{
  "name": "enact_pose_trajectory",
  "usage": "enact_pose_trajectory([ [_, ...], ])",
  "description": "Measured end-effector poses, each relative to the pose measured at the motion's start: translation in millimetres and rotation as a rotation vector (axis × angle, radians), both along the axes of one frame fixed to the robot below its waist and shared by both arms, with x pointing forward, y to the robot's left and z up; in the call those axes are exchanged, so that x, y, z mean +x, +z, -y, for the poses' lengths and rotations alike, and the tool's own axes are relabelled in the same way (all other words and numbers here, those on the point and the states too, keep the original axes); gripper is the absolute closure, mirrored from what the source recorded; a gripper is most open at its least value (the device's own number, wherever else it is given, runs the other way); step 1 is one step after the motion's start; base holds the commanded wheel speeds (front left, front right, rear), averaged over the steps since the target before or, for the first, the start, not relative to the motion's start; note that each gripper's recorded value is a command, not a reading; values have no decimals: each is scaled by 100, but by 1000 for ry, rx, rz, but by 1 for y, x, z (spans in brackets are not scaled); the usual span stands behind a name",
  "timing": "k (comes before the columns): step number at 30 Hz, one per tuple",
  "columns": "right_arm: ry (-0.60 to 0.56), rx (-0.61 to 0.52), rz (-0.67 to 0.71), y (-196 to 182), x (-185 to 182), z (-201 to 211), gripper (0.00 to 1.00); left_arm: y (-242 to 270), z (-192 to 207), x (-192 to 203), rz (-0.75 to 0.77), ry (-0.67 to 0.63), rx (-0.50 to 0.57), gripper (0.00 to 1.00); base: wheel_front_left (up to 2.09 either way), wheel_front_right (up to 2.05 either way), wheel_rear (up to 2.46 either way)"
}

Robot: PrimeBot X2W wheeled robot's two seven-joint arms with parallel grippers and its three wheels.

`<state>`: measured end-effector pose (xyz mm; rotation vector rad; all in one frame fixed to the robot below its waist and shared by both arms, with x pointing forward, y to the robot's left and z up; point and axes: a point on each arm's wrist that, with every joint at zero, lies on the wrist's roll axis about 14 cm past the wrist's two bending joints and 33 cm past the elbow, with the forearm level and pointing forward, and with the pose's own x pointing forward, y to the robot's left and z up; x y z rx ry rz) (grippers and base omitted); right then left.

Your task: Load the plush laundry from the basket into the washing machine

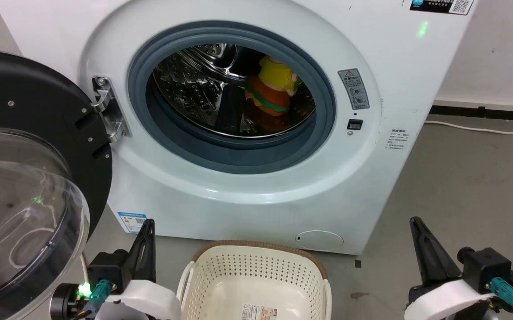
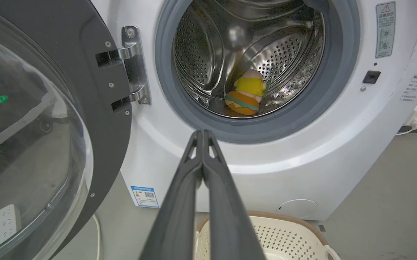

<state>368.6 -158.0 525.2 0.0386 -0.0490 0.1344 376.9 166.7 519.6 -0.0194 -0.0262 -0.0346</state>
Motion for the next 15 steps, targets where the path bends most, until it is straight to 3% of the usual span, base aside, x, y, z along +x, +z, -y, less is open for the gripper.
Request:
enact_pose_trajectory([
  [15,0,-22,-18,-1,0,0,100,4,-2,0,-1,8,15,100,0,0,0],
])
